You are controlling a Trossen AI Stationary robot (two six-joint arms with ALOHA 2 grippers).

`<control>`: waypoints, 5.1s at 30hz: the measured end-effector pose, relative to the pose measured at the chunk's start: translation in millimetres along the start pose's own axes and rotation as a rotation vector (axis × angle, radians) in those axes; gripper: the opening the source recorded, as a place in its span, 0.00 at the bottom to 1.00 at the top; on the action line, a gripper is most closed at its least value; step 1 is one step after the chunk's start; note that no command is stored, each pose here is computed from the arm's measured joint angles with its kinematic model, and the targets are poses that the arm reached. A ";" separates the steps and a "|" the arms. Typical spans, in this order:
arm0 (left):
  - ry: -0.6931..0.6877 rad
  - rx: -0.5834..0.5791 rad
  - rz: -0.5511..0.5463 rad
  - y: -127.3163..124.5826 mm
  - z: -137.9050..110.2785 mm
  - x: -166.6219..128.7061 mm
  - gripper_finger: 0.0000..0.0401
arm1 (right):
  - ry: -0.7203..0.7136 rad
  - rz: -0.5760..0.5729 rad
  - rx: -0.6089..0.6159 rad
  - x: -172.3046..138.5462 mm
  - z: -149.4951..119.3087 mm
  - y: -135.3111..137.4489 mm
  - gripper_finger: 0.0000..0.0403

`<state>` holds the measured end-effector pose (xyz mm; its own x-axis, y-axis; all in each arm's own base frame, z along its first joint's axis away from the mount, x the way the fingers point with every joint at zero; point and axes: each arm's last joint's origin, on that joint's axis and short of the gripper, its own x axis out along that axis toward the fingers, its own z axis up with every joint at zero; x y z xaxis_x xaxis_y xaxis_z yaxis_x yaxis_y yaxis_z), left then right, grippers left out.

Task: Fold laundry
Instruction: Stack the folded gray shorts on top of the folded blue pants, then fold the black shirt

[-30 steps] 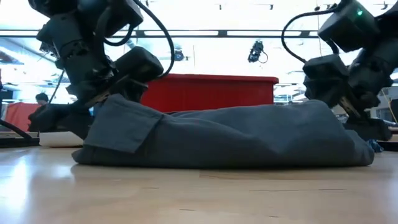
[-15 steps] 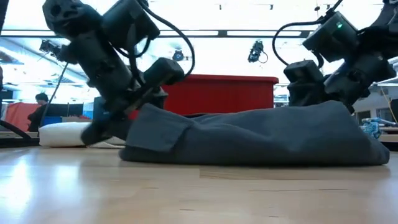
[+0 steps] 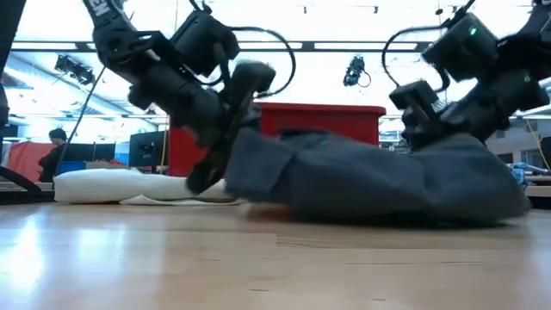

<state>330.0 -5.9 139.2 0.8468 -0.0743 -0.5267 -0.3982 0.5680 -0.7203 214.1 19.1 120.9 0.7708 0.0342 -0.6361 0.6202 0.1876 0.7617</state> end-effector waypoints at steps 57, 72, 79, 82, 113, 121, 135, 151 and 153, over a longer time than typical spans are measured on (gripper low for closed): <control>-0.091 0.588 0.066 44.4 316.2 63.3 0.28 | -0.636 -0.656 0.436 -137.3 63.2 21.4 0.26; -0.092 0.604 0.063 20.4 351.7 6.6 0.56 | -0.739 -0.597 0.148 -184.0 79.4 76.3 0.46; -0.151 0.625 0.004 6.6 359.3 -8.9 0.52 | -0.575 -0.560 0.019 -154.9 98.2 77.5 0.39; -0.095 0.607 -0.008 4.2 351.6 -4.6 0.52 | -0.532 -0.565 0.012 -137.4 107.2 70.8 0.32; -0.177 0.446 0.101 -53.5 351.9 -100.9 0.51 | -0.173 -0.303 -0.378 -121.5 136.8 69.5 0.30; -0.289 0.312 0.315 -1.1 381.5 -168.3 0.51 | -0.397 -0.001 -0.465 -136.9 153.7 97.6 0.51; -0.338 0.225 0.542 153.4 419.1 -217.8 0.51 | -0.753 0.068 -0.619 -146.8 252.1 139.9 0.59; -0.297 0.329 0.517 200.7 423.6 -188.5 0.47 | -0.730 -0.239 -0.595 -139.4 406.3 146.3 0.58; -0.240 0.310 0.526 202.2 417.9 -186.6 0.47 | -0.720 -0.281 -0.592 -134.0 422.8 135.7 0.57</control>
<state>238.9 465.3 280.5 0.6364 0.4423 -0.6319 -0.6907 0.6914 -0.2117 256.4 -375.1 361.7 0.6325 -0.6590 -0.4071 0.7733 0.5674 0.2829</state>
